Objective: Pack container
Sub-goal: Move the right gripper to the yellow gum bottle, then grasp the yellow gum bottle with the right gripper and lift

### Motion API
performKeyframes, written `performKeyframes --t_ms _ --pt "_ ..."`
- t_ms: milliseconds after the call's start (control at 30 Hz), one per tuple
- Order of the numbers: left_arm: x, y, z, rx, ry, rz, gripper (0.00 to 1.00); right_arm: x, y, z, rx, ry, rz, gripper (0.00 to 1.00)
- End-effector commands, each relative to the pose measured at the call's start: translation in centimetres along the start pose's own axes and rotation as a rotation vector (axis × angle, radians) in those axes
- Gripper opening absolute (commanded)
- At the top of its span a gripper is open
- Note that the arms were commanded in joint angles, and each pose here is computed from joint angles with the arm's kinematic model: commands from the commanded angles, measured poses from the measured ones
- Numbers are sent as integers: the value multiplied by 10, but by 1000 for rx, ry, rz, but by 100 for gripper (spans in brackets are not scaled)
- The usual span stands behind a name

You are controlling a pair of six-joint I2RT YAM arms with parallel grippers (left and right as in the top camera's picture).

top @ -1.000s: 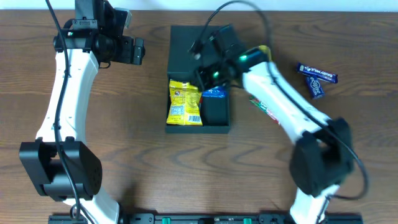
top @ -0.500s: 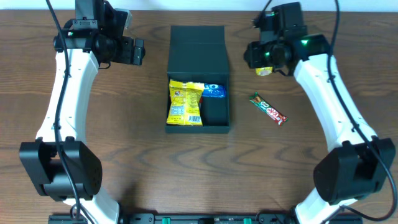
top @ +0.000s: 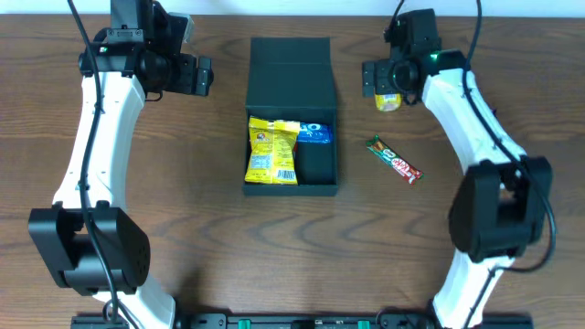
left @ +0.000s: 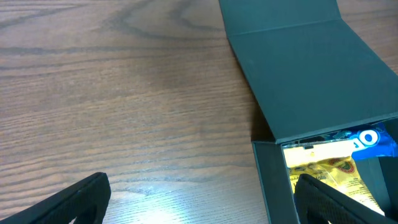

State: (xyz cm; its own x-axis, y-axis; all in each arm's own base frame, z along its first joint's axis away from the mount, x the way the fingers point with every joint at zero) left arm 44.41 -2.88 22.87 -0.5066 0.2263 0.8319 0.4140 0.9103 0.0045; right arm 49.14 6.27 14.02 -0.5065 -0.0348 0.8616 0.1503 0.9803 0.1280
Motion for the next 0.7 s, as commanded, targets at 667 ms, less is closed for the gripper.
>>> performKeyframes --t_ms 667 --pt "17 2 -9 18 -41 -21 96 -75 -25 8 -51 38 -23 99"
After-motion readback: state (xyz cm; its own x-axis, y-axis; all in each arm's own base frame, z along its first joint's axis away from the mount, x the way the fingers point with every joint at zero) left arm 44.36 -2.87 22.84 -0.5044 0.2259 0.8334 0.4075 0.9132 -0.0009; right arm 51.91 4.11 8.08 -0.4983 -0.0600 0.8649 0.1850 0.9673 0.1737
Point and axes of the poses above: each gripper's point midway between its finger pads, its own x axis back along the fingers, its own y axis along the line the jaws close on, z = x × y, the point moved 4 cm from there along x, back along the fingers, and after that the axes turned 13 degrees about -x, right-handed, at the moved point
